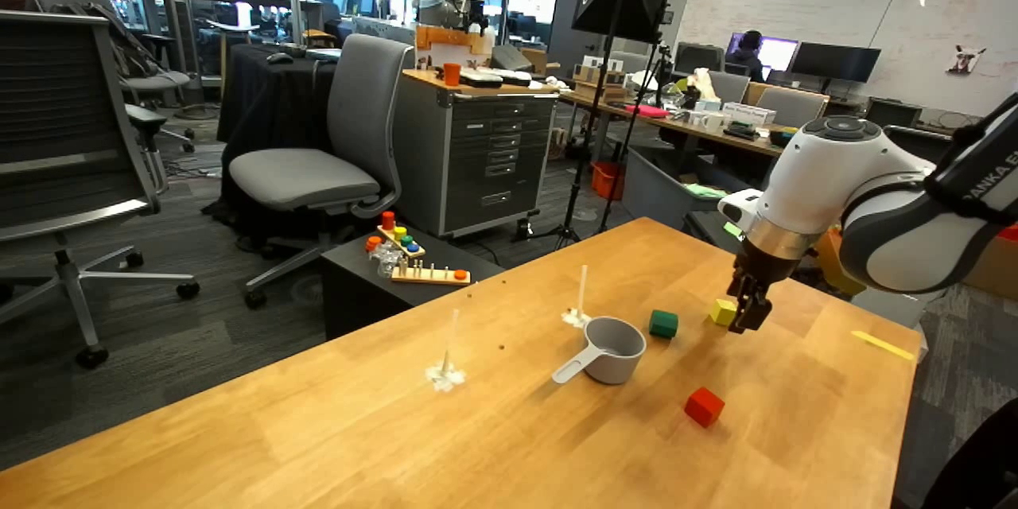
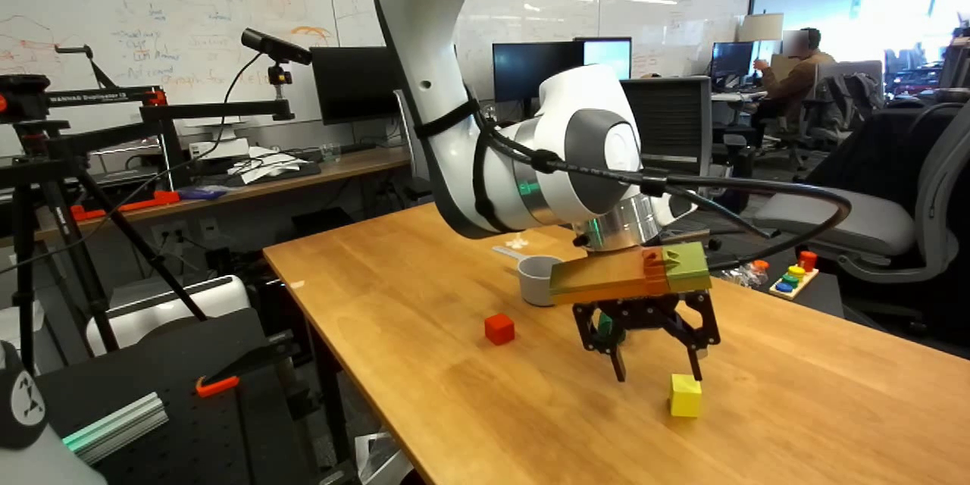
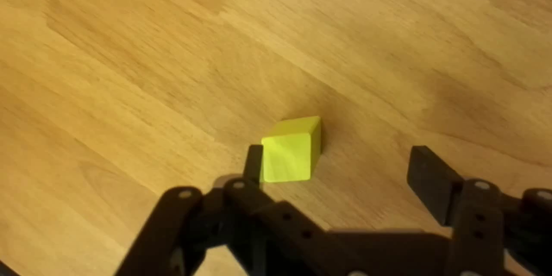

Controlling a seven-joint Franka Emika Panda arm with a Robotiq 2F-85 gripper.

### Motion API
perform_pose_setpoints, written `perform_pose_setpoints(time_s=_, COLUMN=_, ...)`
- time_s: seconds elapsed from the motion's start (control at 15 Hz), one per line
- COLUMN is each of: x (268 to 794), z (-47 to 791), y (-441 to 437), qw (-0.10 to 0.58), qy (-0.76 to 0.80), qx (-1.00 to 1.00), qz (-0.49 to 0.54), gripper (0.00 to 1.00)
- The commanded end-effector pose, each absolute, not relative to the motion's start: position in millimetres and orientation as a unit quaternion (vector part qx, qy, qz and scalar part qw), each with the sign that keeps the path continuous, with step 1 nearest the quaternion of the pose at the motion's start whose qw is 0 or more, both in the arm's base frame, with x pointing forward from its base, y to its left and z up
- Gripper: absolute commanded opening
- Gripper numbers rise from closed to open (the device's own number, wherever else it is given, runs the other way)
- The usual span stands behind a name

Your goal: Place the blocks inside the grey measuring cup

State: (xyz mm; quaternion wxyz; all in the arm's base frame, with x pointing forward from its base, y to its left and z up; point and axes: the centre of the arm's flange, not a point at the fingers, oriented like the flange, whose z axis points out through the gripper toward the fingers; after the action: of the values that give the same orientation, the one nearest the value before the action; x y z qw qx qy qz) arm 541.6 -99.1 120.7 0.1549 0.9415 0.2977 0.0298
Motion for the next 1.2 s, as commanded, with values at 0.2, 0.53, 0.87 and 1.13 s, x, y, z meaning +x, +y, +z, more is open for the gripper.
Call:
perform_pose_setpoints(time_s=0.2, x=582, z=142, y=-106, qw=0.148, qy=0.306, qx=0.94, qz=0.031, gripper=1.0)
perform_pose_setpoints(time_s=0.53, x=606, z=139, y=-114, qw=0.116, qy=0.299, qx=0.947, qz=0.024, gripper=1.0)
perform_pose_setpoints(time_s=0.87, x=624, z=123, y=-123, qw=0.068, qy=0.288, qx=0.955, qz=0.005, gripper=1.0)
perform_pose_setpoints(time_s=1.13, x=633, z=110, y=-134, qw=0.057, qy=0.276, qx=0.959, qz=-0.011, gripper=1.0)
